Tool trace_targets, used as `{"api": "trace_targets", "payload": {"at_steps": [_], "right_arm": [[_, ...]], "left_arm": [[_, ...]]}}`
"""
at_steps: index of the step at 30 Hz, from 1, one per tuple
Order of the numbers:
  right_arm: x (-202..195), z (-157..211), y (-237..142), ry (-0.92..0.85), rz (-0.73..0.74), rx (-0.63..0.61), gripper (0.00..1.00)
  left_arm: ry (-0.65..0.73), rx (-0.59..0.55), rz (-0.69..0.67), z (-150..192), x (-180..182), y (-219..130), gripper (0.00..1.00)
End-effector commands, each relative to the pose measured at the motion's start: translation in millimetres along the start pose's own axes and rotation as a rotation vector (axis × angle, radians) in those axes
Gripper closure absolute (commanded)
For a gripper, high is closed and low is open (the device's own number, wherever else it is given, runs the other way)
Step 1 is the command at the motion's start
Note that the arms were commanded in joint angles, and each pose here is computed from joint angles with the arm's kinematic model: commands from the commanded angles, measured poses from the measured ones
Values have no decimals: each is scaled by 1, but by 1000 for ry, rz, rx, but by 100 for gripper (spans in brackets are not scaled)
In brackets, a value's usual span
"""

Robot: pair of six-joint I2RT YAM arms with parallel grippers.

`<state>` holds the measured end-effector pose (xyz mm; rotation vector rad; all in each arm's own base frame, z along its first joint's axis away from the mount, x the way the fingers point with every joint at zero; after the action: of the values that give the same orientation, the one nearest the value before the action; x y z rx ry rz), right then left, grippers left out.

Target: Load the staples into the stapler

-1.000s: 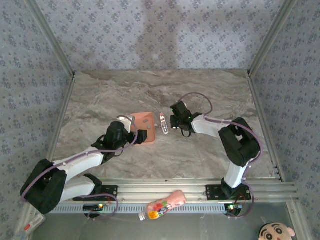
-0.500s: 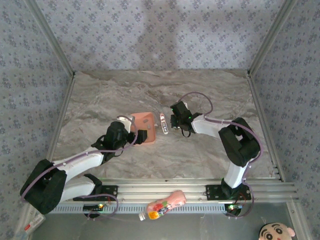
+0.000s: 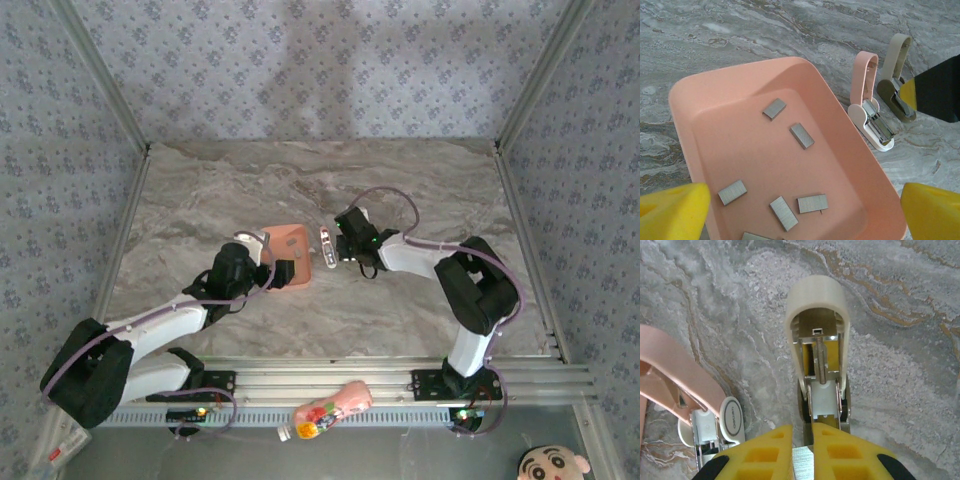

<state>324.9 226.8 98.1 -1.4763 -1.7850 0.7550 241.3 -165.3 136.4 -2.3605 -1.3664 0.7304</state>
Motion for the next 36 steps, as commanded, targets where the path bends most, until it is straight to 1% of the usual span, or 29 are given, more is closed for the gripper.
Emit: {"api": "trace_targets", "payload": {"at_steps": [1, 10, 16, 28, 36], "right_arm": [[-7, 8, -4, -42, 39, 9, 86], [-4, -5, -28, -89, -21, -119, 86], [-6, -11, -29, -142, -21, -197, 86], [-10, -4, -9, -176, -75, -159, 86], [-11, 2, -2, -181, -115, -126, 86]], "left_arm": [[22, -36, 12, -13, -5, -4, 3], [17, -46, 25, -16, -8, -4, 3], [13, -46, 33, -16, -9, -4, 3], [12, -45, 28, -17, -8, -6, 3], [13, -43, 26, -18, -9, -5, 3]]}}
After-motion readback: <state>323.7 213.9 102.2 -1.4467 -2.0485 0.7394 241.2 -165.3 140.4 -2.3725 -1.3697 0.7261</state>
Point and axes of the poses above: each hand's point on the last joint's axis, 136 mm out from that joint toward the fingers, its own y axis out along the fingers, its own x axis along the line the jaws close on, z = x × y, the point moved 6 cm from there along -y, back along the fingers, and after that the axes turned 2 degrees about y, right-handed, at the moved point
